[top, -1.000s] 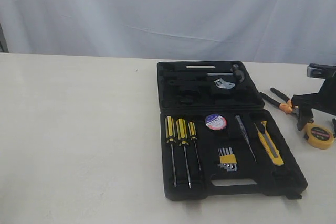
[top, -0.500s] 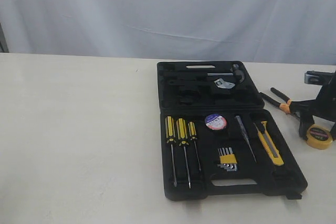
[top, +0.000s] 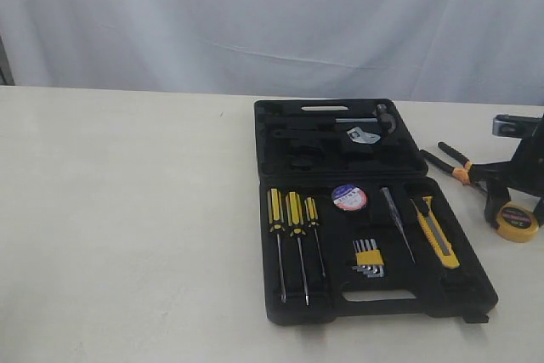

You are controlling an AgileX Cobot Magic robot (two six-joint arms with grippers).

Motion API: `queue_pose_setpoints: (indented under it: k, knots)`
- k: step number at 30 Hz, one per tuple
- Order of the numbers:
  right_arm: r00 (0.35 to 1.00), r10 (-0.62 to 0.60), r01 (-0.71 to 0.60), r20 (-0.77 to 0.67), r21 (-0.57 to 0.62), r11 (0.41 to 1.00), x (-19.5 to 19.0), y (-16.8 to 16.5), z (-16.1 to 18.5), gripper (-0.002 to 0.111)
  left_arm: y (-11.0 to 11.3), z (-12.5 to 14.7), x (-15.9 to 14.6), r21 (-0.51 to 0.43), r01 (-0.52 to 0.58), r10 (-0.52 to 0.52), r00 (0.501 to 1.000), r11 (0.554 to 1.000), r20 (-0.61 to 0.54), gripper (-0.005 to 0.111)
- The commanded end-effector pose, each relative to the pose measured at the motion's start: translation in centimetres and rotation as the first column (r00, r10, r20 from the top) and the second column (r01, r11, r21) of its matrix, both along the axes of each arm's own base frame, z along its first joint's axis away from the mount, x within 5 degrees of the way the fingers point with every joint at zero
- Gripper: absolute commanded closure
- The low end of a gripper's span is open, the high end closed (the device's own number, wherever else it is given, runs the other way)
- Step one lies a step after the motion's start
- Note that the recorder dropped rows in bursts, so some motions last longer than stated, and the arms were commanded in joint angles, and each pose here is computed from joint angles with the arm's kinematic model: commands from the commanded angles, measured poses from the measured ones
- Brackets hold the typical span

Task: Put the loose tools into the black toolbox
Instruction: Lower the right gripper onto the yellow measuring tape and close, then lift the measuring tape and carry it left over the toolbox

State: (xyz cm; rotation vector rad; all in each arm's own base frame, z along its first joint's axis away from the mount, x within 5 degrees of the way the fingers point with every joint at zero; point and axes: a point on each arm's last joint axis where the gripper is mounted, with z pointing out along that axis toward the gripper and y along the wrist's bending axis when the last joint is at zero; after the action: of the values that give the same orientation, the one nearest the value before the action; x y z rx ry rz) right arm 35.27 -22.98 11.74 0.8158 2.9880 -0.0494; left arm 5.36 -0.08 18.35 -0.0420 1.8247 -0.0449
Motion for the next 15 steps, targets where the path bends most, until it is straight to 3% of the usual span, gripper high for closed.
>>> queue_pose_setpoints:
  k: [1, 10, 15]
  knots:
    - [0.999, 0.033, -0.033, 0.008, -0.011, 0.999, -0.4, -0.1, 1.6, 0.082, 0.0, -0.1, 0.0, -0.002, 0.006, -0.006, 1.0, 1.0, -0.001, 0.107]
    - [0.987, 0.123, -0.121, 0.105, -0.022, 0.992, -0.3, 1.4, 7.1, 0.082, 0.0, -0.1, 0.0, -0.002, 0.006, -0.006, 1.0, 1.0, -0.001, 0.107]
    - [0.963, 0.206, -0.195, 0.172, -0.078, 0.978, 2.8, 3.2, 10.4, 0.082, 0.0, -0.1, 0.0, -0.002, 0.006, -0.006, 1.0, 1.0, -0.001, 0.107]
